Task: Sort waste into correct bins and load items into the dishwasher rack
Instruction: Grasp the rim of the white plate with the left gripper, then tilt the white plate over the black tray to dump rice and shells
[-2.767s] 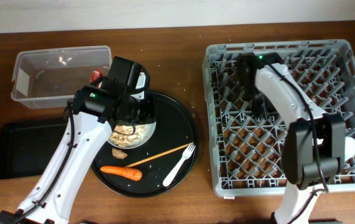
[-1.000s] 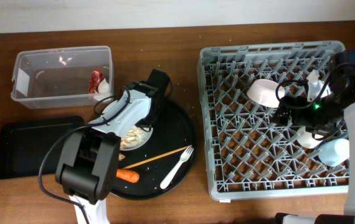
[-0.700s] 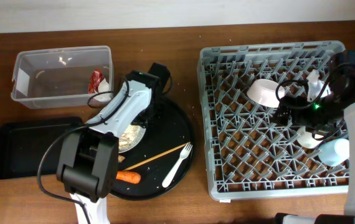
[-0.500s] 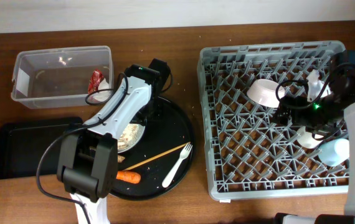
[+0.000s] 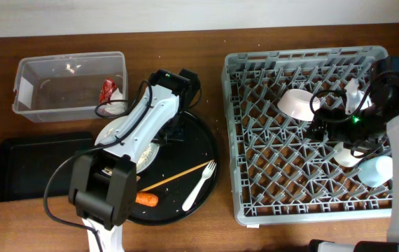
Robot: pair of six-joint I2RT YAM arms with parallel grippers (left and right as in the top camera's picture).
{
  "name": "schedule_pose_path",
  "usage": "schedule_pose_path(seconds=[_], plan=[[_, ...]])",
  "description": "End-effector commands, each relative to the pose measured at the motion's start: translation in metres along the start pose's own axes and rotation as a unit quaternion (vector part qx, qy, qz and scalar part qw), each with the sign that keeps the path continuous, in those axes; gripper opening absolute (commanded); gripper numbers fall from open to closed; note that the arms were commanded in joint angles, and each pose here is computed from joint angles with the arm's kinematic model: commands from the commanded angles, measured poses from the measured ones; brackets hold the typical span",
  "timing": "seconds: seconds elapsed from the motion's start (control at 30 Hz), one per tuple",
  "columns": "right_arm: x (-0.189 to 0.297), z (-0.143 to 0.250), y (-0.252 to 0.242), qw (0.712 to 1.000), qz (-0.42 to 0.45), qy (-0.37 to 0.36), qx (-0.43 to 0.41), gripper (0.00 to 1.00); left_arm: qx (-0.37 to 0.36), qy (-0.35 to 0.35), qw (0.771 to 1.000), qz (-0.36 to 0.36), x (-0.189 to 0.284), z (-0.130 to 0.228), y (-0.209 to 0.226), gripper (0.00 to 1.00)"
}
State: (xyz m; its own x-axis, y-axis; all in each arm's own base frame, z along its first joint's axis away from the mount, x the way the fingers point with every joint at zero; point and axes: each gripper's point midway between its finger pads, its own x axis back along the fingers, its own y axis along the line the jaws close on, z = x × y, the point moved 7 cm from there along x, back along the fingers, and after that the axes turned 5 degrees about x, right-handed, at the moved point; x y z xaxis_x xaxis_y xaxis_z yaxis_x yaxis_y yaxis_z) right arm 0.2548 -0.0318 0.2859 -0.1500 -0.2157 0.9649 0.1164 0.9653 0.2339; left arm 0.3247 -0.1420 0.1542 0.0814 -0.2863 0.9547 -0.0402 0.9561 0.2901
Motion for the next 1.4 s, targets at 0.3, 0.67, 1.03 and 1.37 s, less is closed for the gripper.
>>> schedule_pose_path(seconds=[0.3,0.67,1.03,1.37], plan=[[0.002,0.002,-0.002,1.0,0.007,-0.002,0.004,0.98,0.14,-0.031,0.989,0.018,0.034,-0.011,0.11,0.0],[0.002,0.002,-0.002,1.0,0.011,-0.002,0.004,0.98,0.118,-0.011,0.981,0.151,0.014,-0.027,0.167,0.01],[0.002,0.001,-0.003,1.0,0.012,-0.006,0.005,0.98,0.109,-0.01,0.936,0.334,0.009,-0.02,0.207,0.0],[-0.002,0.002,-0.005,1.0,0.017,-0.002,0.004,0.98,0.083,-0.031,0.877,0.473,0.023,-0.011,0.213,0.0]])
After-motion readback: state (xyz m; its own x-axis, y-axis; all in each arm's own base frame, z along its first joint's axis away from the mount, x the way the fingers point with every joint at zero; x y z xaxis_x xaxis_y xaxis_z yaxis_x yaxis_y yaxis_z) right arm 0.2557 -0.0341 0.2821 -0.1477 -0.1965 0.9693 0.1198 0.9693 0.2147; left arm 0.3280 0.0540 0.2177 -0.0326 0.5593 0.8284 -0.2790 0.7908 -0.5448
